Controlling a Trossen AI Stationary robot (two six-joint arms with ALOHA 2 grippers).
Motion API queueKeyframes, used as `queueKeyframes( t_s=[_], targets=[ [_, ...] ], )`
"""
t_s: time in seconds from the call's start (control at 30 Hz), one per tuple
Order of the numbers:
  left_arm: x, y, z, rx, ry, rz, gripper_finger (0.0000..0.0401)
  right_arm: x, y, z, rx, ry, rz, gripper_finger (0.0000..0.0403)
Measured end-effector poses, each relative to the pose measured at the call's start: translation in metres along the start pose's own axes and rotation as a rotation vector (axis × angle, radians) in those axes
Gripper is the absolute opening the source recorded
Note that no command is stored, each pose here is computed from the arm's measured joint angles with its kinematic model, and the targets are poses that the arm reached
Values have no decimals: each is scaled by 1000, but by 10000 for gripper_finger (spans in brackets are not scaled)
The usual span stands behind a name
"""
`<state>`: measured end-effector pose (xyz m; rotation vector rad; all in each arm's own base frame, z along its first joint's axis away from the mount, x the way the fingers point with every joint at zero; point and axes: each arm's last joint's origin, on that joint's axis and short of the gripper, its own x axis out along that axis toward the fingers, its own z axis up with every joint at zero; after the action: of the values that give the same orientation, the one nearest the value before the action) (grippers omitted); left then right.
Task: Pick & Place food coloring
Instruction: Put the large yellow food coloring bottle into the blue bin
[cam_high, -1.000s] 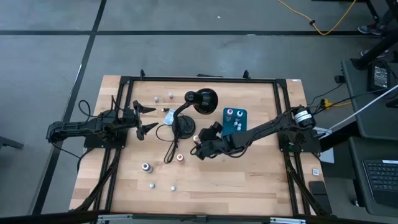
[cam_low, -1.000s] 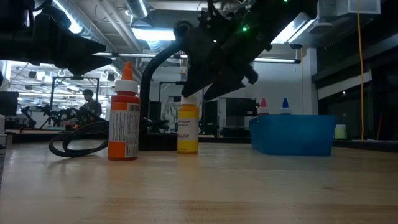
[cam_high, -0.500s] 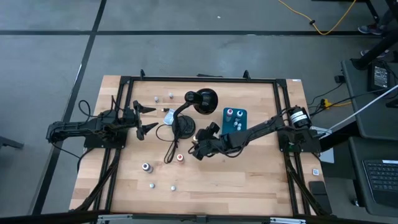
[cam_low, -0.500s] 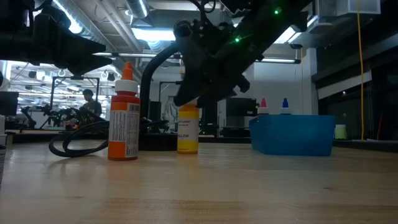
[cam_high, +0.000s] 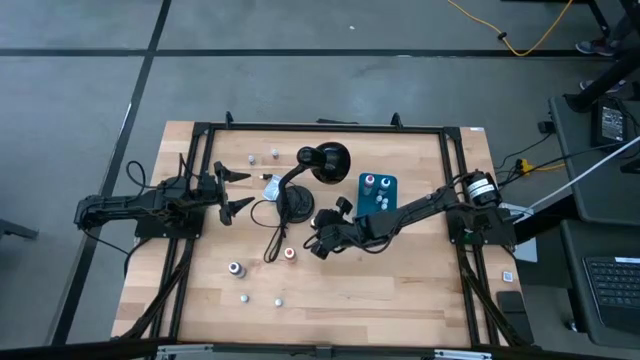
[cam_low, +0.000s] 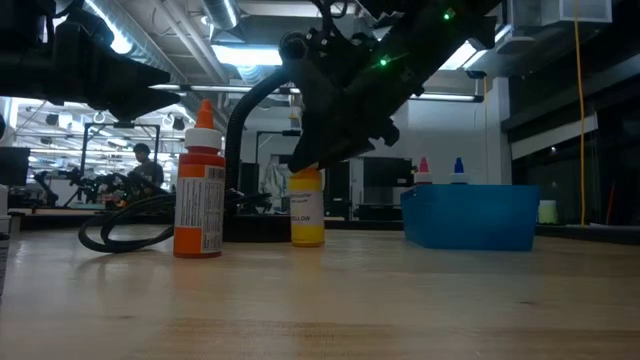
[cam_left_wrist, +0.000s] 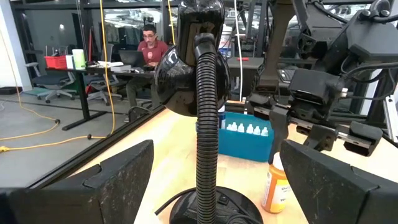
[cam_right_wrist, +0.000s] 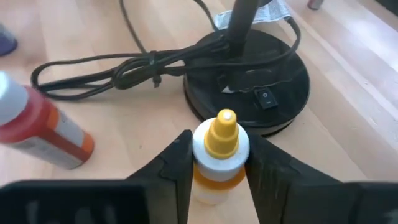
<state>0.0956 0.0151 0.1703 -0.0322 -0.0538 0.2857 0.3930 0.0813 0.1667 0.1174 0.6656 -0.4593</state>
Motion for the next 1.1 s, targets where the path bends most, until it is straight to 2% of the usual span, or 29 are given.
queueKeyframes(
  t_s=[0.37, 0.8, 1.1],
  targets=[
    [0, 0, 0, 0, 0, 0, 345, -37, 3, 14, 2, -15, 60, 130],
    [0, 0, 0, 0, -1, 0, 345, -92, -24, 21, 43, 51, -87, 128],
    [0, 0, 0, 0, 0, 0, 345, -128, -40, 24, 59, 62, -127, 126]
  ],
)
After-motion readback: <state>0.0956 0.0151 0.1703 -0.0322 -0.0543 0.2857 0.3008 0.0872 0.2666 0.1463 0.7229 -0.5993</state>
